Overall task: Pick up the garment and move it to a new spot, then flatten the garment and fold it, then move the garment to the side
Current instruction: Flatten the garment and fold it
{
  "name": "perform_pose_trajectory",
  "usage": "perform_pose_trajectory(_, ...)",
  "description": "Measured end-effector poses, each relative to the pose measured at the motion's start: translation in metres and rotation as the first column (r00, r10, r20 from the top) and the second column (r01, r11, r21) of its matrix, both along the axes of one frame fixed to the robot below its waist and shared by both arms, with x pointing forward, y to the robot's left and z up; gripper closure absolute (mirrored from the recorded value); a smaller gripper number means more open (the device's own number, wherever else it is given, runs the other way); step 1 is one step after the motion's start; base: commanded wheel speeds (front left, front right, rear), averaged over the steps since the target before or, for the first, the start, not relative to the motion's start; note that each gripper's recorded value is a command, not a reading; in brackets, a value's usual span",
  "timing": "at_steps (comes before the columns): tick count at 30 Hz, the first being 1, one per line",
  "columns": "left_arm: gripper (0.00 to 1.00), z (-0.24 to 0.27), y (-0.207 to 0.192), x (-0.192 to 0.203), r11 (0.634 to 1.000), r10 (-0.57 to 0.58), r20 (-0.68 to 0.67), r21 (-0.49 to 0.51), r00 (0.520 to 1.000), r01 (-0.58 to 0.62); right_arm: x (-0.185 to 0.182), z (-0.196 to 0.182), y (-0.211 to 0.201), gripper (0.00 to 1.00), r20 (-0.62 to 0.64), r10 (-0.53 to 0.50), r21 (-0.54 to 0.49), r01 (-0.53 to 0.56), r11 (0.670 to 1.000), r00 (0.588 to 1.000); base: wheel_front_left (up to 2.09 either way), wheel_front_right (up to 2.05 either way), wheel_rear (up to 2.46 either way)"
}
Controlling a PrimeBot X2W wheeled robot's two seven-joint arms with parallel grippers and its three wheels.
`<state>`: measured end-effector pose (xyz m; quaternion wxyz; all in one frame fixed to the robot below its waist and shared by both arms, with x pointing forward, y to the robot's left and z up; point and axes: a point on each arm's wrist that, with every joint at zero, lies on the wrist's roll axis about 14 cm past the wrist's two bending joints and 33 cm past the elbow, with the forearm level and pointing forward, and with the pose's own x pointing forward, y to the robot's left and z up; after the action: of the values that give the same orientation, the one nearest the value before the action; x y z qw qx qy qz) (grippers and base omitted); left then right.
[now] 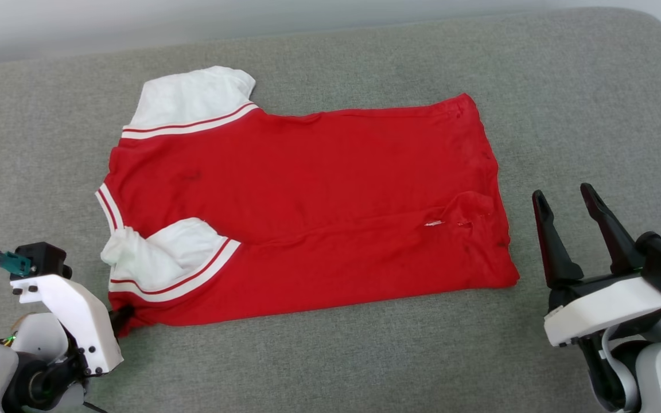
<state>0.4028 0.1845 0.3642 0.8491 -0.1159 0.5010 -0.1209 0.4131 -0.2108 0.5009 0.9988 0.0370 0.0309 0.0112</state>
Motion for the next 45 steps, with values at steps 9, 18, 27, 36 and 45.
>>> perform_pose_trajectory(9,1.0,0.034,0.002,0.008,1.0,-0.005,0.184,0.015,0.983,0.002,-0.017,-0.051,-0.012,0.0,-0.328,0.02,0.042,-0.006,0.999,0.944,0.0,0.0,0.0)
perform_pose_trajectory(18,1.0,0.059,-0.001,0.015,1.0,-0.021,0.298,0.025,0.954,0.014,-0.03,-0.108,0.009,0.0,-0.649,0.145,0.109,-0.097,0.989,0.747,0.0,0.0,0.0)
perform_pose_trajectory(27,1.0,0.048,-0.003,0.017,1.0,0.006,0.282,0.008,0.96,-0.009,-0.01,-0.137,0.029,0.0,-0.746,0.215,0.154,-0.151,0.977,0.63,0.0,0.0,0.0)
perform_pose_trajectory(36,1.0,0.056,0.0,0.018,0.998,0.056,0.331,-0.006,0.942,-0.058,-0.006,-0.131,0.034,1.0,-0.752,0.235,0.161,-0.174,0.971,0.615,0.0,0.0,0.0)
perform_pose_trajectory(45,1.0,0.073,0.0,-0.001,0.994,0.105,0.382,-0.019,0.918,-0.106,-0.019,-0.1,0.039,1.0,-0.701,0.264,0.147,-0.227,0.963,0.663,0.0,0.0,0.0)
